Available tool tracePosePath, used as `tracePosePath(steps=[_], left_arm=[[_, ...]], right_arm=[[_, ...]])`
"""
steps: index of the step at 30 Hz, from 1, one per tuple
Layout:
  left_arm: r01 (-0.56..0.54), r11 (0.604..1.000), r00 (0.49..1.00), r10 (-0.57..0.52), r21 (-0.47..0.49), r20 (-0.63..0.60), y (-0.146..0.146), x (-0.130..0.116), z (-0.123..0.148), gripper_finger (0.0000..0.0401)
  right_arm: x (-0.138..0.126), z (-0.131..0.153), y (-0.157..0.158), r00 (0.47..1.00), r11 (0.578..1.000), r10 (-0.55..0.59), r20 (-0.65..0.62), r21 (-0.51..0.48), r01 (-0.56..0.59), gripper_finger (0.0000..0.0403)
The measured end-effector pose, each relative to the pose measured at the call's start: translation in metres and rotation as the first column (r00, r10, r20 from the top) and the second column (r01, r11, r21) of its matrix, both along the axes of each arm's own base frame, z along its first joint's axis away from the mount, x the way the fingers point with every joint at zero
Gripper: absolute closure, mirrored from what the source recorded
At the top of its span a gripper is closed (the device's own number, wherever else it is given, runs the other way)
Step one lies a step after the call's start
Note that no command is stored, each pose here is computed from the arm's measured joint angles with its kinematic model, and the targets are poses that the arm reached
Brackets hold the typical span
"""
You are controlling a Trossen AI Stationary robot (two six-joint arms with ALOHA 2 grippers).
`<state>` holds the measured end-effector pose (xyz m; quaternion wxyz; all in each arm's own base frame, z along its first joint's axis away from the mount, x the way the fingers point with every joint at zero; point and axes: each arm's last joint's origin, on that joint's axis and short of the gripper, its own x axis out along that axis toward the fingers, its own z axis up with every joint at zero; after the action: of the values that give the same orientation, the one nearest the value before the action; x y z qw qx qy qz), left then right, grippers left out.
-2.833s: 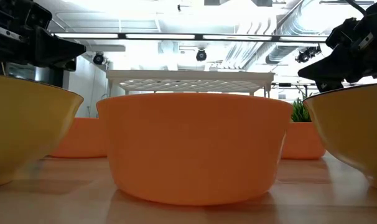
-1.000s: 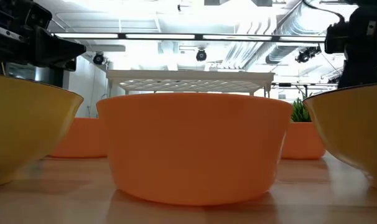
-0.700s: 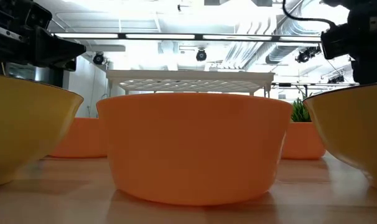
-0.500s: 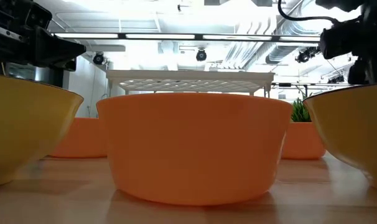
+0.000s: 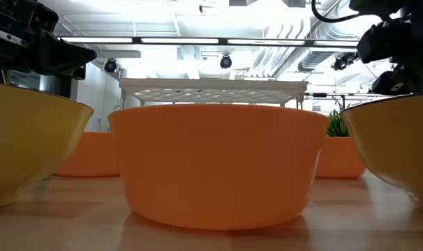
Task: Pick & Place Mini bowls
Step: Put the yellow patterned bowl on the shelf
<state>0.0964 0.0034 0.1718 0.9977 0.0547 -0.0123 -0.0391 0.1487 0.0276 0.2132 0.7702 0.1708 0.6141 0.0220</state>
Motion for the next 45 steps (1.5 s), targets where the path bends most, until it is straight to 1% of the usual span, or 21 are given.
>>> tracePosePath(steps=[2,4,9,12,15,17,22,28,31,35,38,42,45], left_arm=[[-0.001,1.0,1.0,0.001,0.0,0.0,0.0,0.0,0.0,0.0401],[0.0,1.0,1.0,0.0,0.0,0.001,0.0,0.0,0.0,0.0401],[0.0,1.0,1.0,0.0,0.0,0.0,0.0,0.0,0.0,0.0401],[0.0,1.0,1.0,0.0,0.0,0.0,0.0,0.0,0.0,0.0401],[0.0,1.0,1.0,0.0,0.0,0.0,0.0,0.0,0.0,0.0401],[0.0,1.0,1.0,0.0,0.0,0.0,0.0,0.0,0.0,0.0401],[0.0,1.0,1.0,0.0,0.0,0.0,0.0,0.0,0.0,0.0401],[0.0,1.0,1.0,0.0,0.0,0.0,0.0,0.0,0.0,0.0401],[0.0,1.0,1.0,0.0,0.0,0.0,0.0,0.0,0.0,0.0401],[0.0,1.0,1.0,0.0,0.0,0.0,0.0,0.0,0.0,0.0401],[0.0,1.0,1.0,0.0,0.0,0.0,0.0,0.0,0.0,0.0401],[0.0,1.0,1.0,0.0,0.0,0.0,0.0,0.0,0.0,0.0401],[0.0,1.0,1.0,0.0,0.0,0.0,0.0,0.0,0.0,0.0401]], right_arm=[[0.0,0.0,-0.001,1.0,1.0,0.0,-0.001,-0.021,0.0,0.0393],[0.0,-0.001,-0.002,1.0,0.999,-0.009,0.0,-0.046,0.009,0.0375],[-0.001,-0.001,-0.003,0.999,0.995,-0.035,-0.009,-0.09,0.034,0.0299],[-0.002,-0.001,-0.003,1.0,0.995,-0.027,-0.017,-0.094,0.025,0.0255],[-0.003,-0.004,-0.003,0.999,0.995,-0.021,-0.027,-0.097,0.019,0.0226],[-0.005,-0.009,-0.004,0.999,0.995,-0.019,-0.044,-0.096,0.014,0.0217],[-0.001,-0.018,-0.003,0.997,0.995,-0.02,-0.072,-0.097,0.013,0.0215],[0.005,-0.027,-0.002,0.991,0.994,-0.024,-0.133,-0.108,0.009,0.0228],[0.008,-0.031,-0.002,0.987,0.992,-0.048,-0.154,-0.12,0.03,0.0235],[0.012,-0.032,-0.003,0.983,0.985,-0.11,-0.145,-0.148,0.088,0.0245],[0.013,-0.032,-0.004,0.979,0.981,-0.153,-0.137,-0.143,0.134,0.0255],[0.014,-0.032,-0.004,0.981,0.984,-0.147,-0.129,-0.124,0.131,0.0269],[0.014,-0.032,-0.004,0.985,0.986,-0.124,-0.123,-0.125,0.109,0.0276]])
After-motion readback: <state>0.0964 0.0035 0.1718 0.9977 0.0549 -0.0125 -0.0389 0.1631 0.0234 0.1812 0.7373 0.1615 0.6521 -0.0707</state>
